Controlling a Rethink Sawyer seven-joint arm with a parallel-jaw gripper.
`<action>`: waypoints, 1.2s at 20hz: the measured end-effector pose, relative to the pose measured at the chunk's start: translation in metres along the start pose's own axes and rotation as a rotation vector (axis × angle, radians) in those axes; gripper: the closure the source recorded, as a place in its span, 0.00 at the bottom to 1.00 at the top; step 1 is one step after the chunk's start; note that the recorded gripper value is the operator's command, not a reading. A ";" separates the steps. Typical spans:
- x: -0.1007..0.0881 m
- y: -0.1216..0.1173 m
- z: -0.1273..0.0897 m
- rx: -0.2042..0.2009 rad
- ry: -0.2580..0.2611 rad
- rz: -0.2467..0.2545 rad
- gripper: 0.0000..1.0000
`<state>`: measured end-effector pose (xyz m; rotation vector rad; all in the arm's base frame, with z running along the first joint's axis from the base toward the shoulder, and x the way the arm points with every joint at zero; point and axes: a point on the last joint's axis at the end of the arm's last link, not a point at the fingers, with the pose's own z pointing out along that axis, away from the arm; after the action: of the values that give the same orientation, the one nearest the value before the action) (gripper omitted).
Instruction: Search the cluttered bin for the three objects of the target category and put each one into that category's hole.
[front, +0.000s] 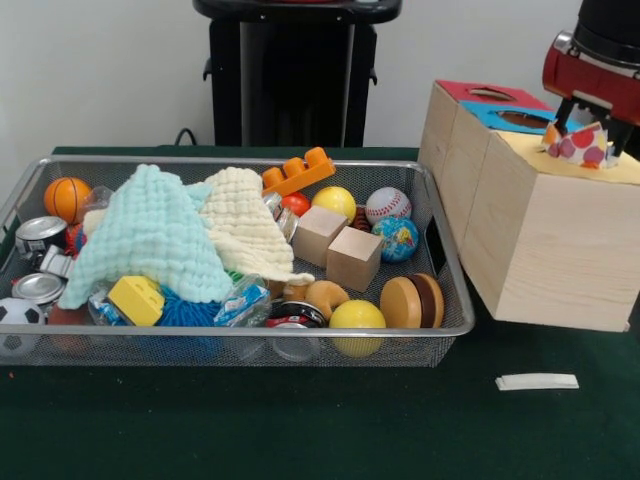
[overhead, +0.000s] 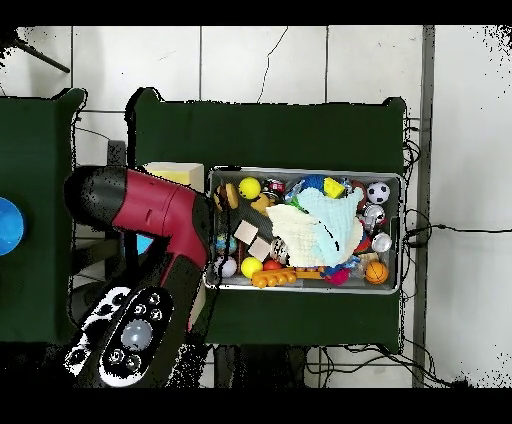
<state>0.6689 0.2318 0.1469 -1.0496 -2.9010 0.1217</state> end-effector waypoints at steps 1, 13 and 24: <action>0.001 -0.001 -0.002 0.002 0.003 -0.002 0.00; 0.010 -0.006 -0.020 0.026 0.045 -0.024 0.00; 0.015 -0.007 -0.025 0.023 0.052 -0.026 0.00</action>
<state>0.6552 0.2373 0.1727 -0.9960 -2.8588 0.1243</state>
